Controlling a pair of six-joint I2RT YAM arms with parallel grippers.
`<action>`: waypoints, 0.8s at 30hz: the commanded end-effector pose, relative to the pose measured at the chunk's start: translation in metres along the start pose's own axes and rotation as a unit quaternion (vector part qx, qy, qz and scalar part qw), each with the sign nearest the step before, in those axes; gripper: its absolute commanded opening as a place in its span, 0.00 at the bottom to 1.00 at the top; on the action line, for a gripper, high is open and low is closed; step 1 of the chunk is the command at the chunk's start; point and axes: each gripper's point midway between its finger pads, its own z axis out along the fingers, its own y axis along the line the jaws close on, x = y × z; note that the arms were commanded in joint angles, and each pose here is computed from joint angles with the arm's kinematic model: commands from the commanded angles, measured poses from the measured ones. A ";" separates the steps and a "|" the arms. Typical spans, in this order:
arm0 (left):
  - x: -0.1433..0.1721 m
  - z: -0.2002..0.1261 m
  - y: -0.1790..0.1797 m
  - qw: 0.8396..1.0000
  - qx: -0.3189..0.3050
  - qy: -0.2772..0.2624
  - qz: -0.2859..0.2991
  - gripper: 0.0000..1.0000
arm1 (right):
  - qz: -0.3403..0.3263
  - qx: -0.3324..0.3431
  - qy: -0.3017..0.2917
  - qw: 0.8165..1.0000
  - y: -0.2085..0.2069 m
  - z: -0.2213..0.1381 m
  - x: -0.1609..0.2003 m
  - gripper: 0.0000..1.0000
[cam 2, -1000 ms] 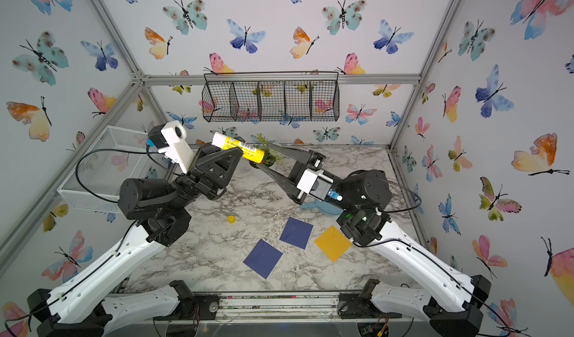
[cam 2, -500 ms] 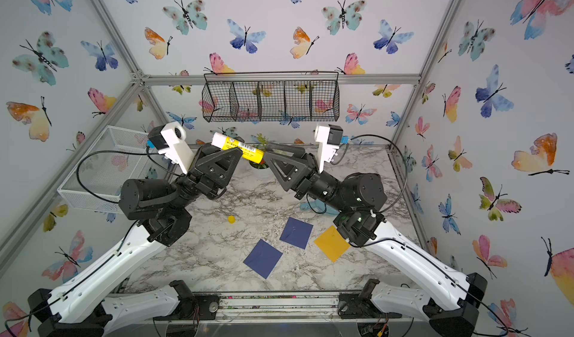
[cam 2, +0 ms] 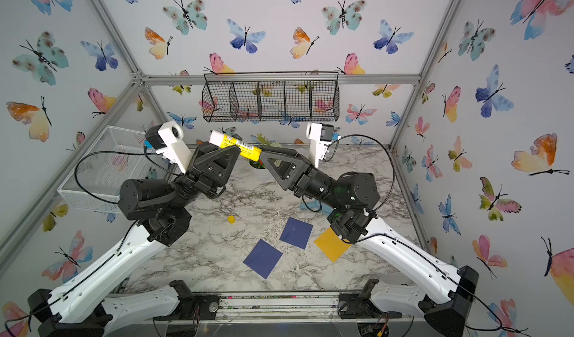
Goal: Seal the envelope with a glue stick
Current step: Screw the glue stick.
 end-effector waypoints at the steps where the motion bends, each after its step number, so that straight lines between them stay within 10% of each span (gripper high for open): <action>1: -0.007 0.001 -0.004 1.000 0.004 -0.012 0.009 0.00 | -0.002 -0.039 0.002 0.999 0.019 0.004 -0.005 0.48; 18: -0.006 0.002 -0.004 1.000 0.009 -0.011 0.002 0.00 | -0.001 -0.046 0.006 0.999 0.018 0.008 -0.004 0.25; 24: -0.007 0.002 -0.005 1.000 0.009 -0.013 -0.002 0.00 | -0.103 -0.013 0.007 0.995 0.010 0.006 -0.004 0.18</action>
